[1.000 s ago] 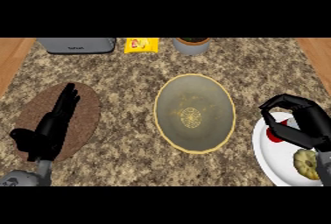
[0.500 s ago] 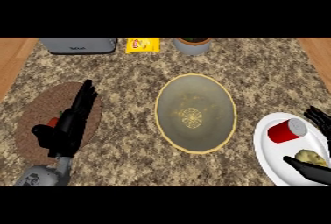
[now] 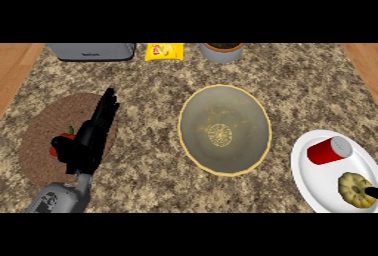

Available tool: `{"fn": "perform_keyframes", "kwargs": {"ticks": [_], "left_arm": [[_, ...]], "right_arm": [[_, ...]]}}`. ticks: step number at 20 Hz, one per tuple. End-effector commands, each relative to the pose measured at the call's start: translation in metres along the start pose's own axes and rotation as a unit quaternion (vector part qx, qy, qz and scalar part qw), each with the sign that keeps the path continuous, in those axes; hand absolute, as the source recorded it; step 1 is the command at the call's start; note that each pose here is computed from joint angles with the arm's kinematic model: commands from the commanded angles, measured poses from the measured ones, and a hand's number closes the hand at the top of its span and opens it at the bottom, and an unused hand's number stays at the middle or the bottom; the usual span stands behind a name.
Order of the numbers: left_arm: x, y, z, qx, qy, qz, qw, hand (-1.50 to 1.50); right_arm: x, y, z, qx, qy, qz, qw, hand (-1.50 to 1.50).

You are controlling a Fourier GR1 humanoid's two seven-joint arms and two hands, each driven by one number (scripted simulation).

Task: Pick the can from the plate and place it in the bowl

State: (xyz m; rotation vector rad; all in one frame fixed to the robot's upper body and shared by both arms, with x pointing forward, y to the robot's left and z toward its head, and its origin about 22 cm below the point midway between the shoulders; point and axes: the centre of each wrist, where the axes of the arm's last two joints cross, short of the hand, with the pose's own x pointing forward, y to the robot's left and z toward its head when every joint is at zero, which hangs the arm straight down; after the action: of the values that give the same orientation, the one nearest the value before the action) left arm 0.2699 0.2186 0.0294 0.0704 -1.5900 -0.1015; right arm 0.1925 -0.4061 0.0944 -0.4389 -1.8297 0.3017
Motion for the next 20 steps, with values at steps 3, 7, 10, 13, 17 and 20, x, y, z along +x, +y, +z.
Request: {"fn": "perform_keyframes", "kwargs": {"ticks": [3, 7, 10, 13, 17, 20], "left_arm": [[0.0, -0.016, 0.002, -0.008, 0.001, 0.002, 1.0, 0.0], [-0.004, -0.012, 0.003, -0.008, -0.002, 0.001, 1.0, 0.0], [0.001, -0.005, -0.001, -0.009, -0.004, -0.002, 0.9999, 0.0], [0.0, -0.011, -0.003, -0.009, -0.004, 0.003, 0.9999, 0.0], [0.004, 0.021, -0.012, -0.001, -0.003, 0.009, 1.0, 0.0], [0.003, -0.001, 0.008, 0.003, -0.004, -0.005, 1.0, 0.0]], "right_arm": [[0.023, -0.003, -0.024, 0.055, 0.096, 0.033, 0.993, -1.5], [0.017, 0.009, -0.035, 0.101, 0.155, 0.06, 0.981, -1.5], [0.02, 0.001, -0.025, 0.134, 0.192, 0.077, 0.969, -1.5], [-0.002, 0.034, -0.037, 0.15, 0.199, 0.092, 0.964, -1.5], [-0.015, 0.015, -0.031, 0.164, 0.206, 0.069, 0.962, -1.5], [-0.027, -0.005, -0.015, 0.167, 0.195, 0.06, 0.965, -1.5]]}}
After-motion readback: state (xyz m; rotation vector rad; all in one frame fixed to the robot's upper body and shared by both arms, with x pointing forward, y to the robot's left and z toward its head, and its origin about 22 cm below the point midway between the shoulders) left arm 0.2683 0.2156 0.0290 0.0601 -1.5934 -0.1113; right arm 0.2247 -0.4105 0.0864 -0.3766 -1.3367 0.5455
